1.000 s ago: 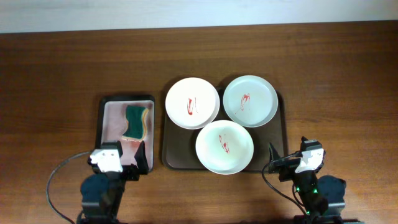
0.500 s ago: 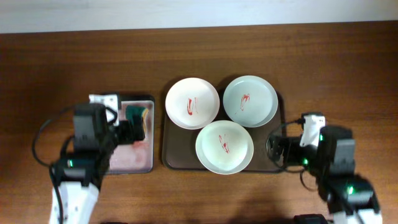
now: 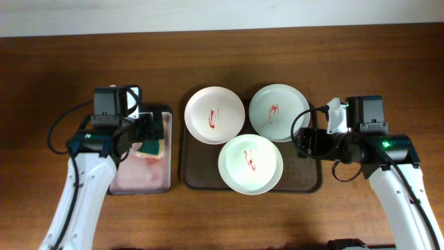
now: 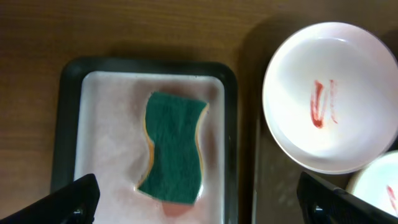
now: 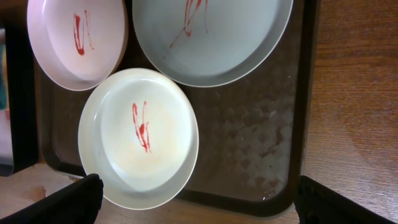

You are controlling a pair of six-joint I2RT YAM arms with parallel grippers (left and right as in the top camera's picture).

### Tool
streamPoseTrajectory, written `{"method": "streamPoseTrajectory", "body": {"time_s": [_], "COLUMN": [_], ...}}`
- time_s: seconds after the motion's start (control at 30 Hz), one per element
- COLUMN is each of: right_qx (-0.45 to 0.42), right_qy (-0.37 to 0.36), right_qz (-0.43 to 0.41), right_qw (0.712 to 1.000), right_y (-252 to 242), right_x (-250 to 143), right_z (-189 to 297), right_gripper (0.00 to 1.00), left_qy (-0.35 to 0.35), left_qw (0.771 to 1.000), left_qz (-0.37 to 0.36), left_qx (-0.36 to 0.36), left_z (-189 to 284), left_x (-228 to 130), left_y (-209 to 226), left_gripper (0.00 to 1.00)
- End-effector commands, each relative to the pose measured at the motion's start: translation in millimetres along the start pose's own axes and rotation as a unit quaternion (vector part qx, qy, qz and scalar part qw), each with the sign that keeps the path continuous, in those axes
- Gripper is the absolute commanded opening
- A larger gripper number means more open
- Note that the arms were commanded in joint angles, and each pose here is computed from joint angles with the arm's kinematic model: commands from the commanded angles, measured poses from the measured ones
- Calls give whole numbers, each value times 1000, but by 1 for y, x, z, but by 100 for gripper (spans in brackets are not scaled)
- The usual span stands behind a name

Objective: Clean dirty plates on tray and stack at the side

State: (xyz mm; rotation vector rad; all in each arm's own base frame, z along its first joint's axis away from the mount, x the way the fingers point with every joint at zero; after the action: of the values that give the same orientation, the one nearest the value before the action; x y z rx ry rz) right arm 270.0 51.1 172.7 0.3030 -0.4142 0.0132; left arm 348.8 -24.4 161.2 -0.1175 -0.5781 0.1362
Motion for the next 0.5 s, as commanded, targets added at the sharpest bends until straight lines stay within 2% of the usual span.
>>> {"method": "streamPoseTrajectory", "body": {"time_s": [0.0, 0.17, 0.33, 0.37, 0.4, 0.47], "right_qx": [7, 6, 6, 6, 6, 6], "right_qy": [-7, -5, -5, -5, -5, -5], "right_qz": [-2, -3, -3, -3, -3, -3], "right_qw": [1000, 1000, 1000, 1000, 1000, 1000], "right_y": [2, 2, 2, 2, 2, 2], "right_x": [5, 4, 4, 4, 4, 4], "right_z": [4, 4, 4, 4, 4, 4], "right_gripper": [99, 99, 99, 99, 99, 99], "left_qy": [28, 107, 160, 166, 175, 182], "left_qw": [1000, 994, 986, 985, 983, 982], "left_qz": [-3, 0, 1, 1, 1, 1], "left_qx": [9, 31, 48, 51, 53, 54], "left_z": [-28, -76, -106, -110, -115, -119], "left_x": [-2, -33, -58, -61, -66, -70], "left_y": [4, 15, 23, 25, 26, 27], "left_gripper": [97, 87, 84, 79, 66, 52]}}
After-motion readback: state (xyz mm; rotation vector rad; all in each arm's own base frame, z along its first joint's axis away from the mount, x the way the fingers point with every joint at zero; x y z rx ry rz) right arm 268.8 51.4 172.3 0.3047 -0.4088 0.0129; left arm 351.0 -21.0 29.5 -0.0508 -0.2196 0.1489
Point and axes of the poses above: each gripper's point midway between its finger pads, its own z axis back along the fingers, its own y axis along the line the jaws close on, x = y × z, the point moved 1 cm from there along z, back along the fingers, and after that the axes turned 5 degrees about z, right-handed, at the moved point
